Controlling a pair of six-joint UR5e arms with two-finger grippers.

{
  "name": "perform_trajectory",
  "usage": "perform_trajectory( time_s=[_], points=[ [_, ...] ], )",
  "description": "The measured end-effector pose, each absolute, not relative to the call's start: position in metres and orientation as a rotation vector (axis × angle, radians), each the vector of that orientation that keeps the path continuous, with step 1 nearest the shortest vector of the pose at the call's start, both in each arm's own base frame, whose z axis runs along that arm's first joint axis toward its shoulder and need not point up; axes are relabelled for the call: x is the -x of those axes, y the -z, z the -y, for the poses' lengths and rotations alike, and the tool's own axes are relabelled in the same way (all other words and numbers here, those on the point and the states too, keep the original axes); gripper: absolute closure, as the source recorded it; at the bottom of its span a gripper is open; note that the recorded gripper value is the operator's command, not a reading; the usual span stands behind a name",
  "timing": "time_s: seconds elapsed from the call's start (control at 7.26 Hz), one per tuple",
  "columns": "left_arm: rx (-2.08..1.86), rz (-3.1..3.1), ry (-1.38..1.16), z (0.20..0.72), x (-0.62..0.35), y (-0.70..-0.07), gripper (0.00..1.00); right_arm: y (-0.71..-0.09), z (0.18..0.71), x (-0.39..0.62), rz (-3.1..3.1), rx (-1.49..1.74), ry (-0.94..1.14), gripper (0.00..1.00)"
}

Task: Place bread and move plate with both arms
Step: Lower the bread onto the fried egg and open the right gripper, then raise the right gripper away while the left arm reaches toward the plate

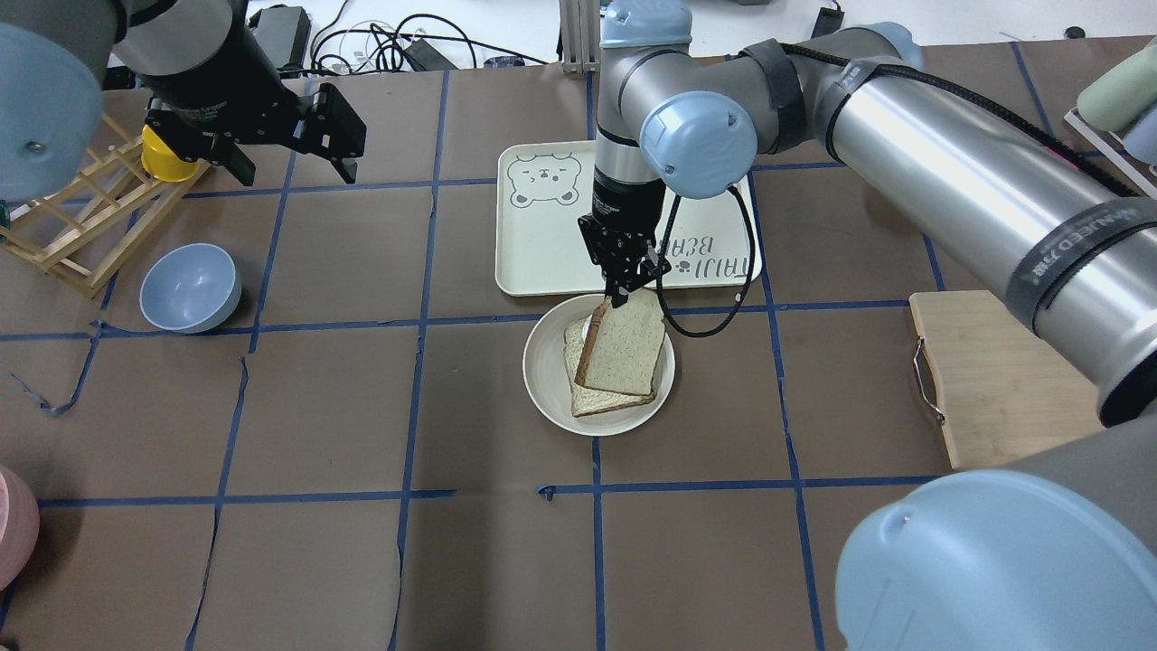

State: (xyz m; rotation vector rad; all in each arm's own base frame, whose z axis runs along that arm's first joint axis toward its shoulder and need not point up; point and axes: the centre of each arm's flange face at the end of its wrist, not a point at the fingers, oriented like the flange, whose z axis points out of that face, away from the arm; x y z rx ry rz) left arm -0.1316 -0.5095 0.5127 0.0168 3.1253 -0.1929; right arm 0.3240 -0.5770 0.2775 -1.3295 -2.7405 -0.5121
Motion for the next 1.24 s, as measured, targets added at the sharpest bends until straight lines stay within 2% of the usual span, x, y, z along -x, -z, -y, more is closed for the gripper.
perform_trajectory(
  time_s=[0.14,0.28,0.55,0.69,0.83,0.96,1.24],
  points=[
    [-0.017,-3.126,0.193,0.509,0.132,-0.513,0.0,-0.275,0.582,-0.326,2.769,1.331,0.482,0.51],
    [-0.017,-3.127,0.193,0.509,0.132,-0.513,0.0,-0.272,0.585,-0.327,2.791,1.33,0.459,0.46],
    [-0.017,-3.128,0.193,0.509,0.132,-0.513,0.0,-0.268,0.588,-0.328,2.822,1.296,0.449,0.29],
    [-0.017,-3.129,0.193,0.509,0.132,-0.513,0.0,-0.266,0.587,-0.329,2.826,1.285,0.451,0.25],
    [-0.017,-3.129,0.193,0.509,0.132,-0.513,0.0,-0.267,0.585,-0.329,2.832,1.267,0.447,0.06],
    [-0.017,-3.129,0.193,0.509,0.132,-0.513,0.0,-0.274,0.583,-0.327,2.862,1.209,0.419,0.0],
    [-0.017,-3.128,0.195,0.51,0.132,-0.513,0.0,-0.318,0.587,-0.297,3.027,0.855,0.252,0.0]
  ],
)
